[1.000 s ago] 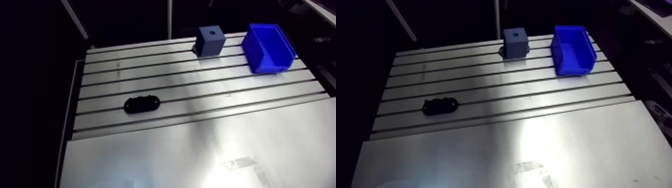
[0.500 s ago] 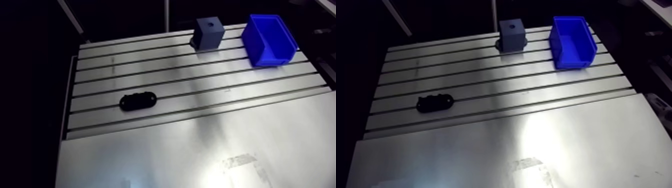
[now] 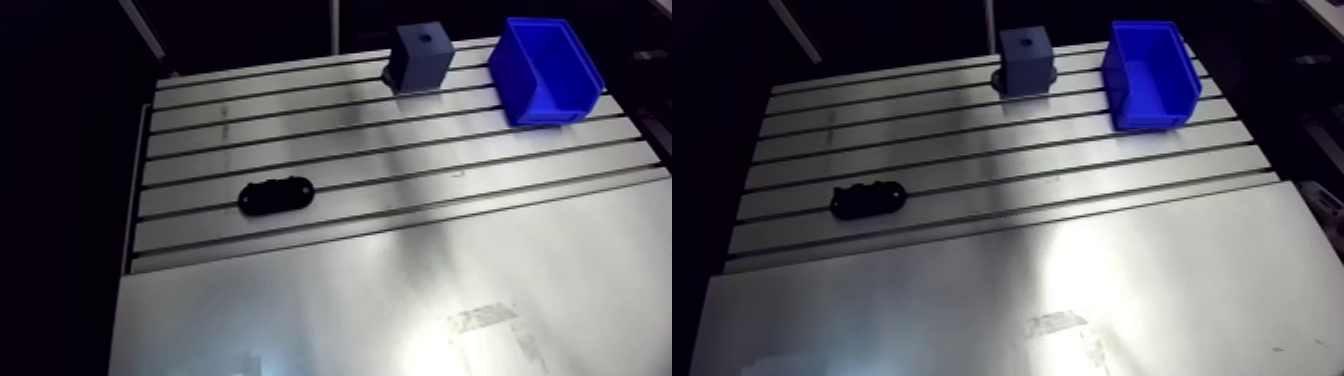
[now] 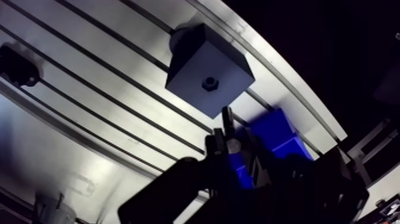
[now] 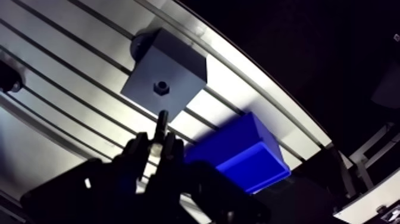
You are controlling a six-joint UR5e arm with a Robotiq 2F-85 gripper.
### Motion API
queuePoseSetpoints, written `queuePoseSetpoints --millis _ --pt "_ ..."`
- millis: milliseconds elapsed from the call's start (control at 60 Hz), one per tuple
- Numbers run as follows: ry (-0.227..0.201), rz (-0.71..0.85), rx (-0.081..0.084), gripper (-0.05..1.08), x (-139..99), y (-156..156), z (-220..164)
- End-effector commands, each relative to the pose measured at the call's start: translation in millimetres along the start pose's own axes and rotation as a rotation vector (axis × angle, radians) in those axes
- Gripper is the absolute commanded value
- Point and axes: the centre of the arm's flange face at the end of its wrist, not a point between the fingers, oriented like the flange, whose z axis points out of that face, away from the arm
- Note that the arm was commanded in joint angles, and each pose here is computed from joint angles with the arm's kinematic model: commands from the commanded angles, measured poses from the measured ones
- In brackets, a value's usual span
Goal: Pick up the M10 bolt and insert it into the hex recess until seated.
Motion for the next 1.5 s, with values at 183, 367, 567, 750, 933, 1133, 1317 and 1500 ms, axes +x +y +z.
queuePoseSetpoints --millis 183,367,567,750,933,1133,1317,1500 --pt "-0.013 -0.006 0.019 0.77 6.1 -3.5 19.8" --pt "-0.012 -0.004 0.021 0.77 8.0 -4.9 24.9" --pt "-0.009 -0.001 0.021 0.77 8.3 -5.0 30.2" --pt "-0.01 -0.001 0.021 0.78 8.7 -5.6 33.1" --pt "-0.009 -0.001 0.02 0.78 10.4 -6.7 37.3" --pt "-0.009 -0.003 0.022 0.78 11.1 -6.9 39.6" --pt "-0.009 -0.001 0.023 0.78 12.0 -5.3 42.3" --pt "-0.011 -0.003 0.025 0.78 12.9 -6.0 44.0"
